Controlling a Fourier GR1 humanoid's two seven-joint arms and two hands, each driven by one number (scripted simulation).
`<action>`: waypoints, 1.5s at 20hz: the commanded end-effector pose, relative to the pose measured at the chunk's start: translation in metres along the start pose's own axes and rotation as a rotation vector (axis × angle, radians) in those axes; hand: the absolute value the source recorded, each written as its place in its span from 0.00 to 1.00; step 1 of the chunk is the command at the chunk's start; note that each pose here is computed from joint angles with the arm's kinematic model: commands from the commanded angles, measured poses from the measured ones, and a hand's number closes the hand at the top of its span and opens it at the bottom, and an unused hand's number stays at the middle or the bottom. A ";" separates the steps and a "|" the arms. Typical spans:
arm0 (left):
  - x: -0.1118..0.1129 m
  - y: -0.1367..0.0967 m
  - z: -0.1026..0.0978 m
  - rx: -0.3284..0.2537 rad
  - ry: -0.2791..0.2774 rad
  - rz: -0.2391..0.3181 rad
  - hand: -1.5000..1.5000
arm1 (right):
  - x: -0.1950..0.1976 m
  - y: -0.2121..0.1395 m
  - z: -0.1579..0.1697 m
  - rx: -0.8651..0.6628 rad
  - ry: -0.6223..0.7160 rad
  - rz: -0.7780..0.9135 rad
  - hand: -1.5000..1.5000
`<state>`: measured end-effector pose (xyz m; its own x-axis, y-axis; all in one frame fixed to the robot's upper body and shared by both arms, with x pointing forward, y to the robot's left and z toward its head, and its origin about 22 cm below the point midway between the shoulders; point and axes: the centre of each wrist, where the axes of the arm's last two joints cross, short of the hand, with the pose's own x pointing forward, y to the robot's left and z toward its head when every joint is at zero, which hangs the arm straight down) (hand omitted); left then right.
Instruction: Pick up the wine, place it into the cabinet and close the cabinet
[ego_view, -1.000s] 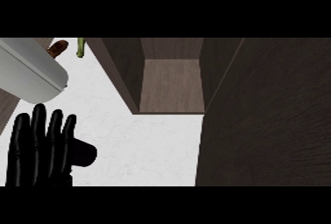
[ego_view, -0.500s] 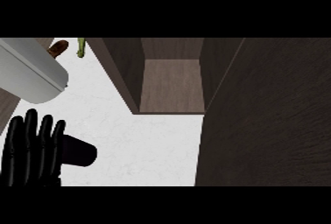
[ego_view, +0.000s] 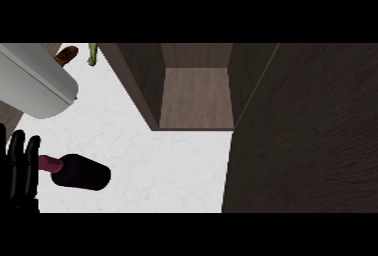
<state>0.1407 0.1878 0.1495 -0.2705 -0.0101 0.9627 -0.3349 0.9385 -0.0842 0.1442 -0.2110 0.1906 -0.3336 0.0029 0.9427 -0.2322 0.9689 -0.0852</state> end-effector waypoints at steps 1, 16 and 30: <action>0.024 0.027 -0.001 0.023 -0.069 0.088 0.00 | 0.021 -0.005 0.023 0.013 -0.057 -0.001 0.00; -0.026 0.084 -0.013 0.058 0.104 0.127 0.00 | 0.019 -0.006 0.018 0.003 -0.033 -0.013 0.00; -0.108 0.117 -0.011 0.098 0.134 0.090 0.00 | 0.024 -0.002 0.010 0.025 -0.044 -0.013 0.00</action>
<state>0.1413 0.2924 0.0611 -0.1831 0.1337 0.9740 -0.3837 0.9024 -0.1960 0.1438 -0.2074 0.1948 -0.3284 0.0041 0.9445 -0.2446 0.9655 -0.0893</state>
